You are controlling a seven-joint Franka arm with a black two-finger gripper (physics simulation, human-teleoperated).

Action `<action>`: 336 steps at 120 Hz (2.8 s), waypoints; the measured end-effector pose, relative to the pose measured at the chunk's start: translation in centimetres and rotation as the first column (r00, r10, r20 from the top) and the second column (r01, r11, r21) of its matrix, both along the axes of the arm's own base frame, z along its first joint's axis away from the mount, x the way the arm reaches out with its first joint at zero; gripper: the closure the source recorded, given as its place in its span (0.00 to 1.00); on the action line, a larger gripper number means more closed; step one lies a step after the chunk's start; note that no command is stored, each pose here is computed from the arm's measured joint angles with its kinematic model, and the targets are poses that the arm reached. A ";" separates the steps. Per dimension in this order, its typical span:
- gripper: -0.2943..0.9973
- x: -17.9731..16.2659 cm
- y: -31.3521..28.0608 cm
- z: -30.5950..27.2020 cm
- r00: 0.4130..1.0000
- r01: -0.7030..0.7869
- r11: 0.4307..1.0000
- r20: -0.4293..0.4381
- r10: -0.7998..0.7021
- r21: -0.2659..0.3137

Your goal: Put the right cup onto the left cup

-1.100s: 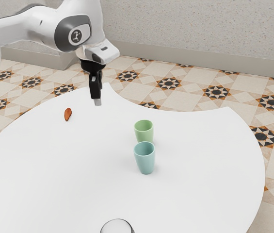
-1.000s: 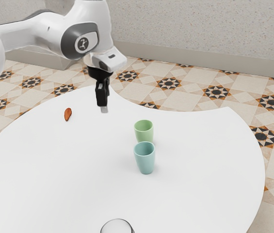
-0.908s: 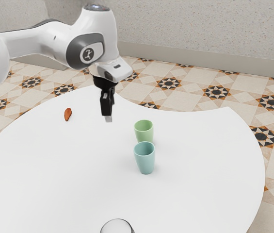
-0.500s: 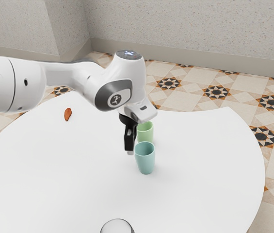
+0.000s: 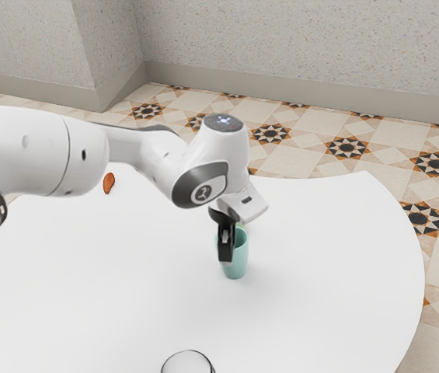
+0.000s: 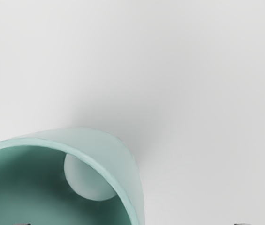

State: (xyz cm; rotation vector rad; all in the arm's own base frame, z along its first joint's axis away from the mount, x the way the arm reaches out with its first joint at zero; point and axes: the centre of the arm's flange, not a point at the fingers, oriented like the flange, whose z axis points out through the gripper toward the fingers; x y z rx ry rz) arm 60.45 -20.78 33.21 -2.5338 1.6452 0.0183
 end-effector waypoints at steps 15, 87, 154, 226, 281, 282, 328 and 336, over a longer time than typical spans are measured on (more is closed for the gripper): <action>0.56 0.2 0.0 -0.2 1.000 -0.010 1.000 0.010 0.010 -0.007; 0.83 0.2 0.2 2.3 0.997 -0.047 0.999 0.053 0.049 -0.027; 0.84 4.6 4.8 13.3 0.987 -0.102 0.994 0.130 0.095 0.043; 0.84 8.3 3.2 11.1 0.992 0.019 0.991 0.124 -0.035 0.131; 0.84 9.5 2.9 7.8 0.994 0.065 0.989 0.082 -0.077 0.135; 0.84 9.5 2.9 7.8 0.994 0.066 0.989 0.081 -0.077 0.135; 0.38 8.9 3.6 10.4 0.994 0.070 0.990 0.076 -0.080 0.118; 0.34 8.3 4.3 11.8 0.995 0.054 0.995 0.073 -0.060 0.090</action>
